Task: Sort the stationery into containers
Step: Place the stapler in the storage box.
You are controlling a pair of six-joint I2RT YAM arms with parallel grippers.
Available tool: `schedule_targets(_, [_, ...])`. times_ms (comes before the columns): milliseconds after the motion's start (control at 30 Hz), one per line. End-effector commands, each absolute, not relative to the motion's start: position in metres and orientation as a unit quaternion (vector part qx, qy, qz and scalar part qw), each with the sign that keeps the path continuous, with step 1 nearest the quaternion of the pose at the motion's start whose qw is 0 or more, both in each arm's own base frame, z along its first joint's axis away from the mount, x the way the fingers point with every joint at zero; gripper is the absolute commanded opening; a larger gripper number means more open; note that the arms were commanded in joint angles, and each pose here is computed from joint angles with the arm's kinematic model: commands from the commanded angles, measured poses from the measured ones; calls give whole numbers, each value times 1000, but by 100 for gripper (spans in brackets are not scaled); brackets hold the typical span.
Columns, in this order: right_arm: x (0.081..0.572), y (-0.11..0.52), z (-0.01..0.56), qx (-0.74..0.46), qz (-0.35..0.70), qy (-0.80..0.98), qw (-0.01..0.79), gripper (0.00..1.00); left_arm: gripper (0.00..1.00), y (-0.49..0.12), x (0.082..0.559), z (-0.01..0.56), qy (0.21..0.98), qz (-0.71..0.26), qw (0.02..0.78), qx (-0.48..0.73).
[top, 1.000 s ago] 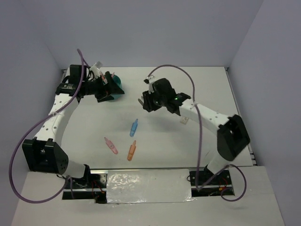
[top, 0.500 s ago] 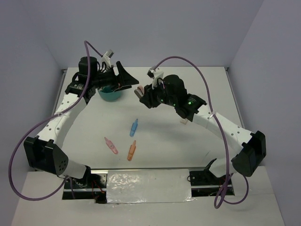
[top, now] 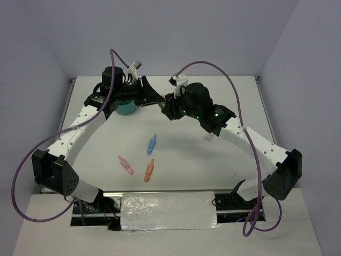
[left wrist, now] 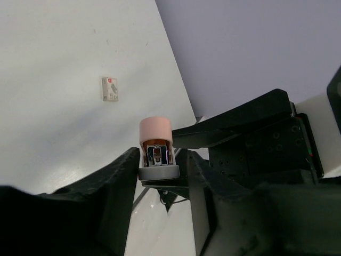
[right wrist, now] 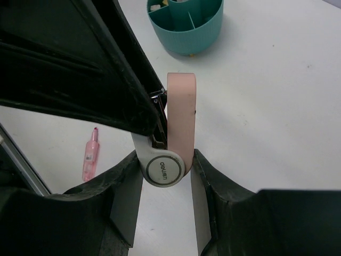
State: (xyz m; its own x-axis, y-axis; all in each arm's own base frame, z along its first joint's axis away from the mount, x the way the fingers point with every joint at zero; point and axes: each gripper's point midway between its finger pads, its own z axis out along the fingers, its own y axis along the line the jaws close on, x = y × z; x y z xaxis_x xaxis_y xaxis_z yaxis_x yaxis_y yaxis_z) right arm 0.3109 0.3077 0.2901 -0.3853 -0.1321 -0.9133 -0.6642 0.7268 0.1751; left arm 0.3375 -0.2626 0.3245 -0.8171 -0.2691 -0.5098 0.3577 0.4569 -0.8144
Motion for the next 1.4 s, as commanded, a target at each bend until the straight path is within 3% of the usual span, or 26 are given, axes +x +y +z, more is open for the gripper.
schedule_targets(0, [310, 308, 321, -239, 277, 770, 523, 11, 48, -264, 342, 339, 791, -516, 327, 40])
schedule_targets(67, [307, 309, 322, -241, 276, 770, 522, 11, 41, -264, 344, 337, 794, -511, 327, 40])
schedule_targets(167, [305, 310, 320, -243, 273, 771, 521, 11, 23, -262, 349, 337, 799, -500, 332, 38])
schedule_targets(200, [305, 309, 318, -242, 272, 774, 519, 11, 9, -262, 348, 340, 800, -498, 333, 40])
schedule_targets(267, [303, 310, 317, -238, 274, 776, 516, 15, 0, -261, 352, 339, 804, -489, 336, 44])
schedule_targets(333, [301, 309, 314, -233, 279, 779, 511, 42, 0, -260, 355, 341, 803, -480, 349, 63])
schedule_targets(367, [301, 308, 315, -232, 283, 777, 512, 71, 0, -258, 357, 348, 798, -476, 363, 73])
schedule_targets(433, [305, 299, 313, -214, 279, 786, 508, 98, 0, -250, 367, 355, 791, -450, 403, 104])
schedule_targets(733, [287, 232, 310, -179, 284, 802, 494, 99, 0, -155, 442, 367, 718, -413, 532, 178])
schedule_targets(833, [265, 226, 297, -201, 291, 811, 467, 99, 0, -117, 470, 383, 668, -438, 572, 185])
schedule_targets(867, [255, 220, 299, -203, 291, 809, 468, 100, 0, -113, 474, 405, 617, -431, 617, 228])
schedule_targets(1100, [209, 208, 270, -199, 328, 818, 428, 100, 0, -73, 537, 380, 590, -377, 656, 282])
schedule_targets(1233, [187, 206, 261, -194, 351, 823, 403, 100, 0, -52, 543, 388, 537, -349, 707, 300])
schedule_targets(1367, [170, 201, 254, -204, 354, 832, 374, 100, 0, -37, 582, 372, 565, -319, 700, 297])
